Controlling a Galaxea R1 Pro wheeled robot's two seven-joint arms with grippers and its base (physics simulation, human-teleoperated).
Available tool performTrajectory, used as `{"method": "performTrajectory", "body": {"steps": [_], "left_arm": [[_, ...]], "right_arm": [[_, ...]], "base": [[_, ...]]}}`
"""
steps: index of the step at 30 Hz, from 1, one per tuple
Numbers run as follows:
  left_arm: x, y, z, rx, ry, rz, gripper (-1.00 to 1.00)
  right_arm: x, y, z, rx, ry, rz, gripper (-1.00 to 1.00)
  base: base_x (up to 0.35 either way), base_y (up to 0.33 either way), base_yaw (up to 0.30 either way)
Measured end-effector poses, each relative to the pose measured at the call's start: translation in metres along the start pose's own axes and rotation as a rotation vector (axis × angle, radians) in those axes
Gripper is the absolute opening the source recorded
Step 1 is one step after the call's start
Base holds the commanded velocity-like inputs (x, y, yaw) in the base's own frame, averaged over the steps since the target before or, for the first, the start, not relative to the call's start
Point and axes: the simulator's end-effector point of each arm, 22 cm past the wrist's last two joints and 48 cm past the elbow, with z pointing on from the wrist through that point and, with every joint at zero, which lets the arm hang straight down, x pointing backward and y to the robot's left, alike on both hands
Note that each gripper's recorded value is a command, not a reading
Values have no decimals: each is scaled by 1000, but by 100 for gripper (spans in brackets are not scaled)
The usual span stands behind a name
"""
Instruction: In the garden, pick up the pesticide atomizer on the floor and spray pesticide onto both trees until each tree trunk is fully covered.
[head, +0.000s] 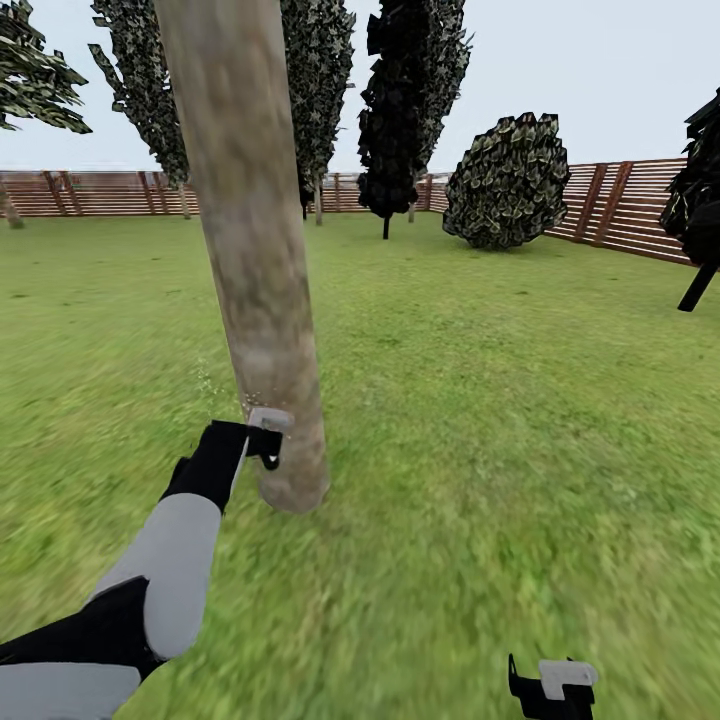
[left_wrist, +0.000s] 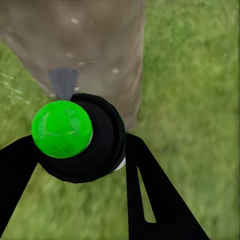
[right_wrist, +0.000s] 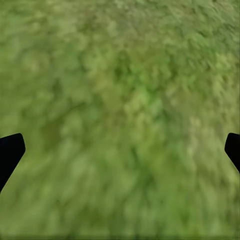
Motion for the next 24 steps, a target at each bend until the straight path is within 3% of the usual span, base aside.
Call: {"method": "performTrajectory", "body": {"steps": [2,5,13,16,24], "left_arm": [[-4,32,-5,-41,-6,-12,-100],[-4,49,-10,-51,0,-27,-100],[-24,45,-19,-46,-38,-28,-100],[-36,56,-27,-71,-73,-30,-100],[-36,57,-28,-75,-78,-29,-100]], "right_arm": [[0,0,0,0,0,0,100],[0,0,0,0,0,0,100],[0,0,0,1,0,0,100],[0,0,0,0,0,0,100],[0,0,0,0,0,0,100]], "base": [[0,0,0],[0,0,0],[0,-35,0],[0,-242,0],[-33,-271,12]]}}
